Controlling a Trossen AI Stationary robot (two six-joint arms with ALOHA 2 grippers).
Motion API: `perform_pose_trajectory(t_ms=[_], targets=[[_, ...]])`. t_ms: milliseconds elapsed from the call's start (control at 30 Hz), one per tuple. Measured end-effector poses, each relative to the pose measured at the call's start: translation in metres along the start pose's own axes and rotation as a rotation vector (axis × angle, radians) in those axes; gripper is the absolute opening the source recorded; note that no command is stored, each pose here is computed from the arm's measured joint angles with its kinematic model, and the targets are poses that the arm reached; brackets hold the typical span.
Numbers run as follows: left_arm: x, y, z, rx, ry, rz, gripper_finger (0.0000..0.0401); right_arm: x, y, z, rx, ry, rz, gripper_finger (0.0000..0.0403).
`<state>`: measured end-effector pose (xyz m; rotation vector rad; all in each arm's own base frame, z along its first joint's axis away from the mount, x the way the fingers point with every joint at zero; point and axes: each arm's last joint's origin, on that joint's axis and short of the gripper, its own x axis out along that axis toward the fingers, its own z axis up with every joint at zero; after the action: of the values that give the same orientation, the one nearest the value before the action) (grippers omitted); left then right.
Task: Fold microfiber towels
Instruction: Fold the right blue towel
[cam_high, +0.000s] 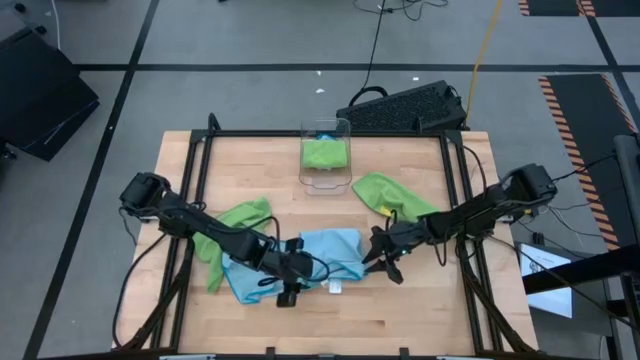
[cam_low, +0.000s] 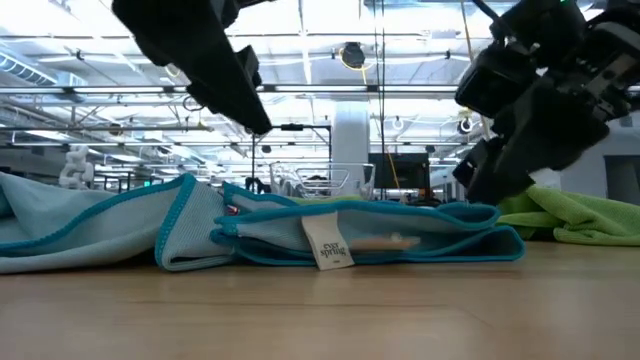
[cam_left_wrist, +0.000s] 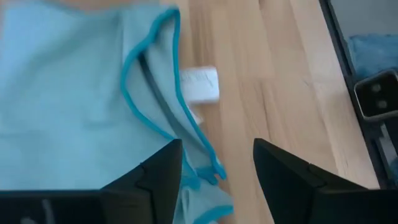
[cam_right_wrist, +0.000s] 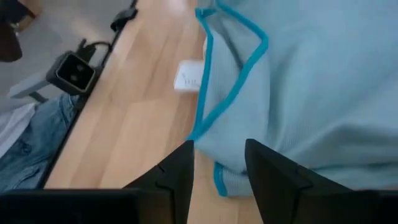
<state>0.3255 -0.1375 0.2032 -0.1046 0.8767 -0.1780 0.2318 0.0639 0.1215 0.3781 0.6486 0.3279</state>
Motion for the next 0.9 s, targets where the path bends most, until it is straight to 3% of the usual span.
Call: perform_pose_trajectory(t_ms=[233,467,633,700,833,900], targets=[[0.011,0.006,0.003,-0.064,-0.122,0.225,0.02,0.006,0.017,0.015,0.022,-0.338,-0.12,0.0137],[0.042,0.01,-0.008,-0.165,-0.118,0.296,0.02,0.036,0.025,-0.001,0.079,-0.352,-0.282,0.0108],[0.071,0.013,-0.022,-0.227,-0.064,0.252,0.02,0.061,0.019,-0.014,0.091,-0.272,-0.293,0.0079],[0.081,0.009,-0.02,-0.247,-0.085,0.162,0.02,0.064,0.017,-0.021,0.096,-0.214,-0.255,0.007],[0.086,-0.005,-0.022,-0.2,-0.074,0.043,0.02,0.064,0.019,-0.025,0.107,-0.159,-0.173,0.0055],[0.079,-0.011,-0.025,-0.148,-0.054,0.041,0.02,0.064,0.02,-0.025,0.098,-0.149,-0.161,0.005]])
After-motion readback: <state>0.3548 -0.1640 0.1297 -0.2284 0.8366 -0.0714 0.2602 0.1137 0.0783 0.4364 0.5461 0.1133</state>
